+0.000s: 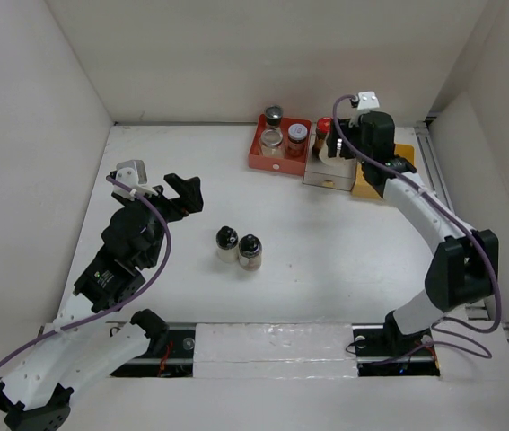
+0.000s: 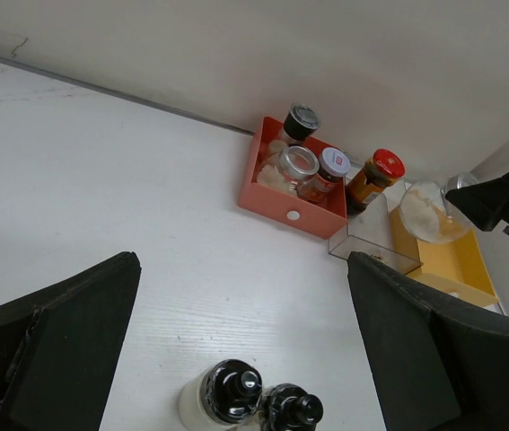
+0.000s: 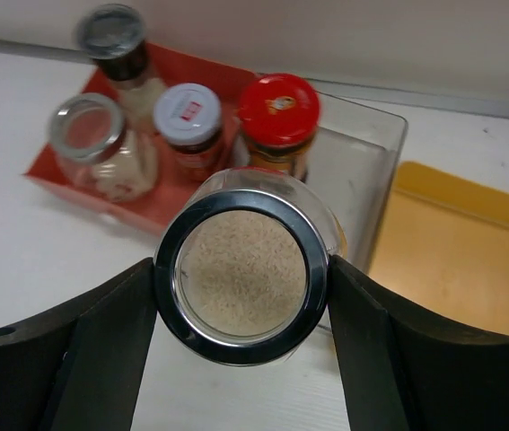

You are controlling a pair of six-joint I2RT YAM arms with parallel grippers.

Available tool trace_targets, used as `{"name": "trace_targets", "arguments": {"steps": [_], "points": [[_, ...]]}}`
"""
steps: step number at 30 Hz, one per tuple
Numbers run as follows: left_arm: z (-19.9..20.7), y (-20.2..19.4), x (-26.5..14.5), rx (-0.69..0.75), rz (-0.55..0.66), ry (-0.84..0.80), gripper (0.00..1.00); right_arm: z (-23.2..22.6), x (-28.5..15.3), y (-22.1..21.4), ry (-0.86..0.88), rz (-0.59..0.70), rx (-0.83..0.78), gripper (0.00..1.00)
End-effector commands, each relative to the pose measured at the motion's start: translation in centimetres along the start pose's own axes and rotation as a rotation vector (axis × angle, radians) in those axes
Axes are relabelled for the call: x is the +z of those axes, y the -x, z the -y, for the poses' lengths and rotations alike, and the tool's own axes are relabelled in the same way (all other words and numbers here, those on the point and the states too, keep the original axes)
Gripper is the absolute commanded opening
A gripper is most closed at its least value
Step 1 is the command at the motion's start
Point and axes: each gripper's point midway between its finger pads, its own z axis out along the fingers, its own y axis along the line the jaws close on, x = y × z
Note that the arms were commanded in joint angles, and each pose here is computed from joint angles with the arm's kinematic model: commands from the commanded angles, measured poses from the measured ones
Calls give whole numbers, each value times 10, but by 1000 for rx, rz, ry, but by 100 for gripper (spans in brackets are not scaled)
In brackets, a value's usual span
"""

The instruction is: Organize the condiment bottles

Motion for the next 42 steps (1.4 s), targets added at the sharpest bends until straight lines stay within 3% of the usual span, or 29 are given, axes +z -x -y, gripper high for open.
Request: {"name": "trace_targets", "arguments": {"steps": [1,7,20,24,30,34,36,38,40,42], "points": [[4,5,1,-10,25,-18,97,22,12,34,-36,99,18,57],[4,5,1,-10,25,-18,97,62,41,29,-87,78,30,57],[4,5,1,-10,25,-18,97,67,95,-30,-72,-17,46,59],[4,3,3,-5,18,-15,97,67,97,-42,-72,-36,47,65],[4,0,5,1,10,-11,97,65,78,-11,-70,28,53,95],[4,0,5,1,10,-11,97,37,48,13,-34,84,38,99],[3,1,5,1,14,-2,97,3,34,2,27,67,20,99],[1,1,5,1,17,6,97,-29,11,5,99,85,-6,92],[1,1,5,1,18,6,97,-81,-12,-15,209,72,-46,45],[1,1,5,1,18,6,97,-133,-37,-30,337,65,-92,9]]}}
